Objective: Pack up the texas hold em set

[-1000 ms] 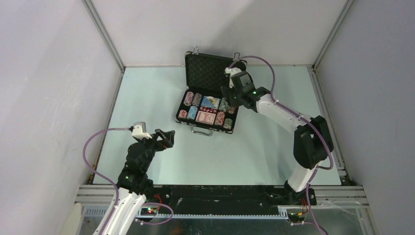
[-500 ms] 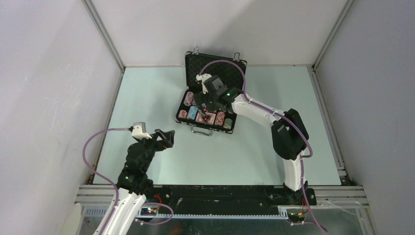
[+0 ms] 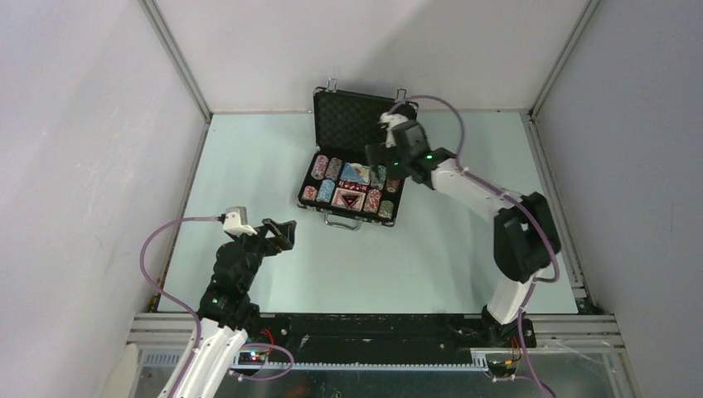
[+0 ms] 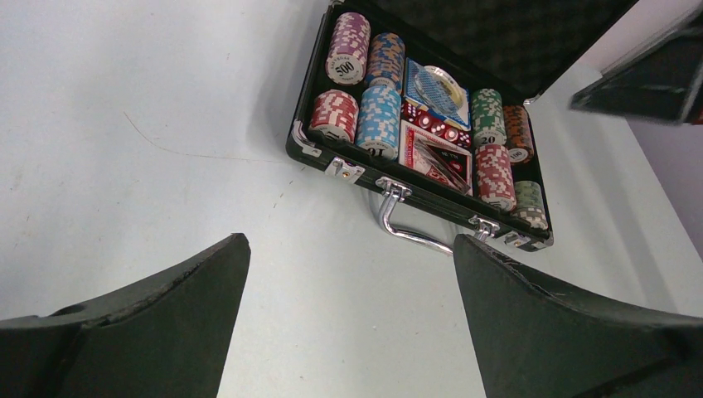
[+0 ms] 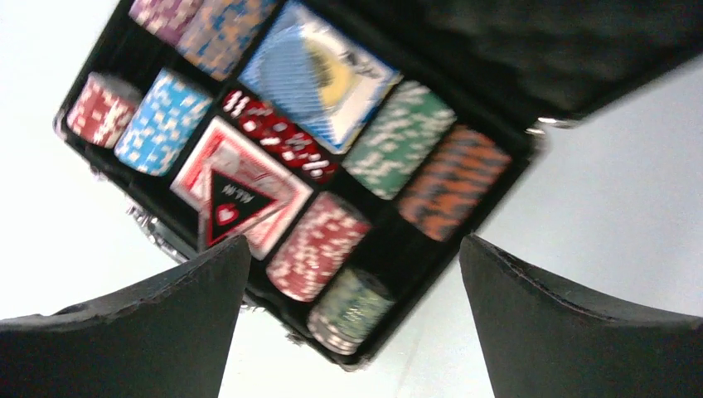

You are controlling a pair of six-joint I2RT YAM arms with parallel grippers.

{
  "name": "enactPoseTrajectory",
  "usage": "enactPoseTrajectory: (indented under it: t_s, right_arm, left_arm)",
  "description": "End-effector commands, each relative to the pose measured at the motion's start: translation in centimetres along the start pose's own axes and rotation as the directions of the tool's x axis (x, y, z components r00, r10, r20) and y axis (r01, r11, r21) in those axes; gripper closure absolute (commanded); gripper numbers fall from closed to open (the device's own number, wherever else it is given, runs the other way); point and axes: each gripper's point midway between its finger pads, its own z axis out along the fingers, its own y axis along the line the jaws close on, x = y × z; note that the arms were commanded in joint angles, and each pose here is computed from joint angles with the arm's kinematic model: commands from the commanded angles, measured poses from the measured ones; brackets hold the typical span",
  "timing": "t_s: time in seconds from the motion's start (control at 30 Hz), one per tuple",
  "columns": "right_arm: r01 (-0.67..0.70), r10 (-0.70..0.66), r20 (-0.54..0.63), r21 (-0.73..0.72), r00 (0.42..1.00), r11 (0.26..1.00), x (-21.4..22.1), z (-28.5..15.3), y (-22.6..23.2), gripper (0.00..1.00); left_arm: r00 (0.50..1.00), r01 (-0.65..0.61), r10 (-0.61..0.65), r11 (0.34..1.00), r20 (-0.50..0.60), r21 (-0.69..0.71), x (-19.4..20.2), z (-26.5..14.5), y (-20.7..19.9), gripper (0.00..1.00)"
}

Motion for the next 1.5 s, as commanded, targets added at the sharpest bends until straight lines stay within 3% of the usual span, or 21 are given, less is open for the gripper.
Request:
enactPoseTrajectory:
  t_s: [0.0, 0.1, 0.2, 0.37, 0.6, 0.77, 0.9, 1.23, 1.47]
  right_arm:
    - [-0.157, 0.163, 0.225, -0.047, 0.961, 0.987, -5.9, -4.8, -3.7, 0.01]
    - [-0.189, 0.200, 0.223, -0.071, 0.954, 0.980, -5.6, -5.5, -5.7, 0.05]
    - [-0.172, 0.192, 0.177, -0.123, 0.965, 0.977, -4.7, -5.6, -4.7, 0.10]
    - [-0.114, 0.129, 0.072, -0.185, 0.989, 0.976, -1.6, -5.0, -0.1, 0.21]
    - [-0.081, 0.086, 0.010, -0.234, 0.996, 0.969, 2.2, -4.2, 7.1, 0.25]
    - [-0.107, 0.103, -0.032, -0.255, 0.994, 0.961, 4.2, -2.3, 9.4, 0.45]
    - [-0.152, 0.137, -0.072, -0.280, 0.988, 0.948, 5.3, -0.8, 10.3, 0.53]
    - [-0.193, 0.180, -0.071, -0.285, 0.981, 0.939, 5.8, 2.2, 10.4, 0.58]
    - [-0.254, 0.240, -0.086, -0.284, 0.967, 0.924, 6.0, 4.3, 9.3, 0.67]
  left_arm:
    - [0.999, -0.012, 0.012, 1.000, 0.037, 0.007, -0.9, 0.1, -0.1, 0.00]
    - [0.999, -0.012, 0.011, 1.000, 0.036, 0.010, -0.8, 0.2, -0.2, 0.00]
    - [0.999, -0.011, 0.011, 1.000, 0.035, 0.012, -0.9, 0.3, -0.2, 0.00]
    - [0.999, -0.012, 0.011, 1.000, 0.032, 0.013, -0.8, 0.3, -0.3, 0.00]
    - [0.999, -0.011, 0.011, 1.000, 0.032, 0.016, -0.8, 0.3, -0.3, 0.00]
    - [0.999, -0.011, 0.010, 1.000, 0.032, 0.016, -0.8, 0.2, -0.3, 0.00]
    - [0.999, -0.011, 0.011, 1.000, 0.032, 0.014, -0.8, 0.2, -0.3, 0.00]
    - [0.999, -0.012, 0.011, 1.000, 0.033, 0.014, -0.8, 0.2, -0.3, 0.00]
    - [0.999, -0.012, 0.011, 1.000, 0.031, 0.012, -0.7, 0.2, -0.2, 0.00]
